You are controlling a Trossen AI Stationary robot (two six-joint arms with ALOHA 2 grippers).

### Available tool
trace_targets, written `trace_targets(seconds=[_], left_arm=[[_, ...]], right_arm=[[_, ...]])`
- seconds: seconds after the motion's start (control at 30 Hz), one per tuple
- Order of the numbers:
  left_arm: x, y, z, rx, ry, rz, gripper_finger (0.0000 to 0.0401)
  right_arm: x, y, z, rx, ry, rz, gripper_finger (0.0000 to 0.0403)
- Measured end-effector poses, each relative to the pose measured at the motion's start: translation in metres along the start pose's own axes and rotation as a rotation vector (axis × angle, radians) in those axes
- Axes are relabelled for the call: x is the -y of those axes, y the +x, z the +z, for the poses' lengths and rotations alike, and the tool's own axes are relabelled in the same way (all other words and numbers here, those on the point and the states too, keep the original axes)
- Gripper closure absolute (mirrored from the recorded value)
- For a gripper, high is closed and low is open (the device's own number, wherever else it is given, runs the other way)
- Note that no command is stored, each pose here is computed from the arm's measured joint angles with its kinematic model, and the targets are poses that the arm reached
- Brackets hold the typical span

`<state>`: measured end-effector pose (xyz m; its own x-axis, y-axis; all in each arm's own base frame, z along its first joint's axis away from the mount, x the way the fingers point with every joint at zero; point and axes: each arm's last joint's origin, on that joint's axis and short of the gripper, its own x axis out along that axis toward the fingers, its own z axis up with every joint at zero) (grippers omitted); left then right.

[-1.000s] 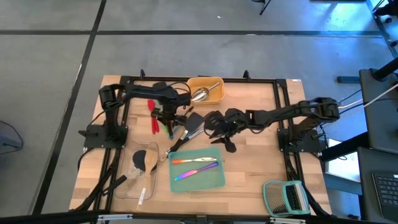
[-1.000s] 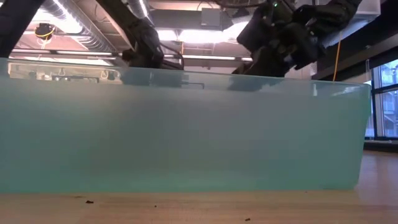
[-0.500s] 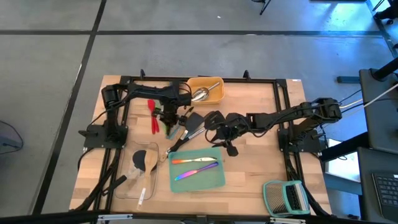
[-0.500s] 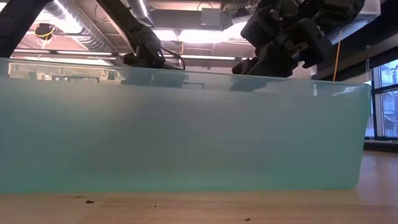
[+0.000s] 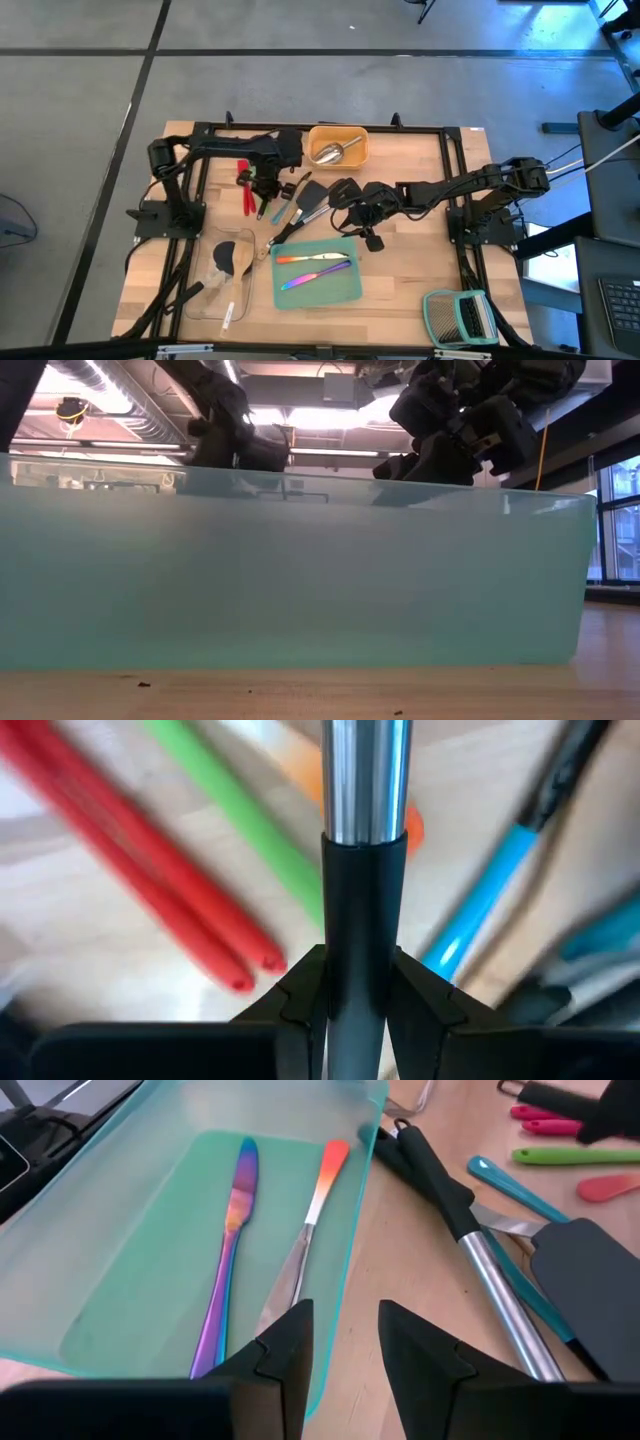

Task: Pick & Place Kitchen Items
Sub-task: Put the black spatula into the transparent bin

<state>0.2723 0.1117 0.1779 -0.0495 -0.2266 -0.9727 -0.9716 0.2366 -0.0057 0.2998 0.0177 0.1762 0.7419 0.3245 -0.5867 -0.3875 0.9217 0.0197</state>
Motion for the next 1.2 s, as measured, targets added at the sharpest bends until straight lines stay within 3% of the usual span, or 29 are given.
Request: trace_targets(seconds=[0.23, 0.57, 0.7, 0.87, 1.03, 1.13, 1.2], left_arm=[[-0.017, -0.044, -0.031, 0.029, -0.037, -0.115, 0.0332], [-0.032, -0.104, -0.101, 0.075, 0.057, -0.497, 0.0332], [-0.03, -0.115, -0.113, 0.279, 0.061, -0.552, 0.0332], [-0.01, -0.129, -0.129, 0.531, 0.257, -0.702, 0.0332], [0.006, -0.123, -0.146, 0.658, 0.408, -0.782, 0.0332], [0.007, -0.098, -0.149, 0.596, 0.458, -0.827, 0.0332], [0.007, -0.08, -0.149, 0.545, 0.466, -0.907, 0.0332]], right_arm=[[0.0, 0.0, 0.0, 0.0, -0.018, 0.0, 0.0284], [-0.001, 0.0, 0.0, -0.006, 0.006, 0.011, 0.0284], [-0.008, 0.002, 0.002, 0.005, -0.005, 0.029, 0.0284], [-0.019, 0.006, 0.009, 0.061, -0.045, 0.053, 0.0284], [-0.043, 0.01, 0.013, 0.085, -0.294, 0.115, 0.0284], [-0.063, 0.013, 0.016, 0.109, -0.535, 0.144, 0.0284], [-0.077, 0.015, 0.022, 0.148, -0.644, 0.066, 0.0284]])
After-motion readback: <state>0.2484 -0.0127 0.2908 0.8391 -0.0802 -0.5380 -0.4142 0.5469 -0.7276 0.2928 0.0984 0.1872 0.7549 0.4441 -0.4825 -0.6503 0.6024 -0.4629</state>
